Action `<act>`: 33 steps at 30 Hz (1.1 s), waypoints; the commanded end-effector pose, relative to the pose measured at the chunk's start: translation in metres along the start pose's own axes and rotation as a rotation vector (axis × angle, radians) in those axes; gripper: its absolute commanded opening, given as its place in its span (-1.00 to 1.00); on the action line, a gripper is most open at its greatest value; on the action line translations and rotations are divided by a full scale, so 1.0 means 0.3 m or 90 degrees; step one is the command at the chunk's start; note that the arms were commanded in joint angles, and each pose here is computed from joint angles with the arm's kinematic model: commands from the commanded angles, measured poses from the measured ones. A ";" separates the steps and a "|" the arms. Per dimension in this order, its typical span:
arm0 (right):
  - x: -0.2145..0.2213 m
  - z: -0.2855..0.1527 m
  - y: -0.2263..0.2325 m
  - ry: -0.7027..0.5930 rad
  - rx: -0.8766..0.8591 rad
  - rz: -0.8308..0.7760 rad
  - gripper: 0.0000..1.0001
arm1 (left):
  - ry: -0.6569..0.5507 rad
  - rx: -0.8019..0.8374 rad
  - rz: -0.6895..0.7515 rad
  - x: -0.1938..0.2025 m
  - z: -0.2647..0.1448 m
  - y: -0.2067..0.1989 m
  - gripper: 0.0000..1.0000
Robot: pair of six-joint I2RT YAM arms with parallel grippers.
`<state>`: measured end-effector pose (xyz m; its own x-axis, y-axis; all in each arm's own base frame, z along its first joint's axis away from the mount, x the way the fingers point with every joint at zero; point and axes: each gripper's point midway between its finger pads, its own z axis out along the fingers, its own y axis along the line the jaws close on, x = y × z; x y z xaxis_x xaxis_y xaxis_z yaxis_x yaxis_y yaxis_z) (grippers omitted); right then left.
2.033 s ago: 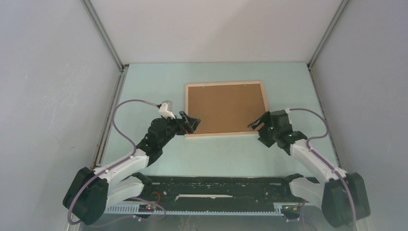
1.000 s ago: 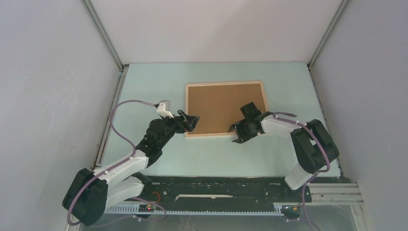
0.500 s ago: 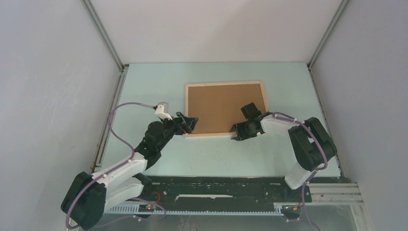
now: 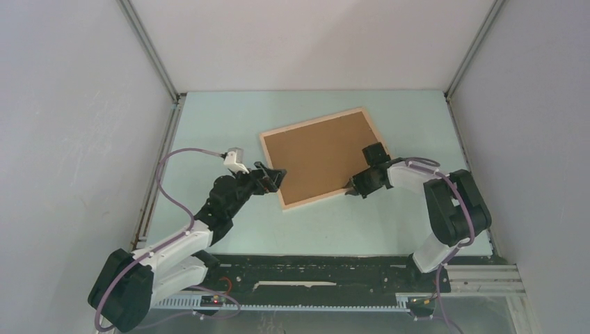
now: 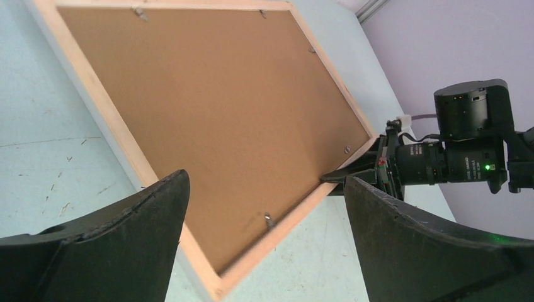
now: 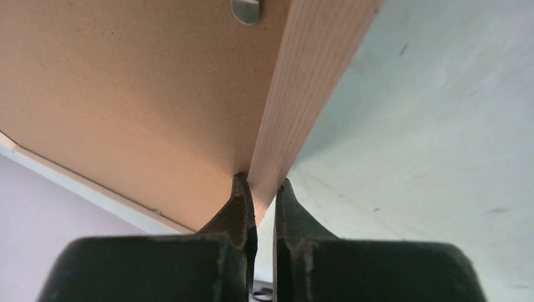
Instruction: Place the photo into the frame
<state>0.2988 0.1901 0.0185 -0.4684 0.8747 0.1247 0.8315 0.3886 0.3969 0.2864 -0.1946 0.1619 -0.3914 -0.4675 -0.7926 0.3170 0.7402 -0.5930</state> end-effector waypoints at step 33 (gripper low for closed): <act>-0.174 -0.234 0.067 0.000 -0.237 -0.540 -1.00 | -0.021 0.017 0.014 -0.015 -0.018 -0.013 1.00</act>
<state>0.2795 0.1081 0.0352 -0.9137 0.3330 -0.2329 0.1936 0.8606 0.4710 0.2806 -0.1856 0.1640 -0.3585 -0.4863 -0.7969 0.3116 0.7423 -0.5932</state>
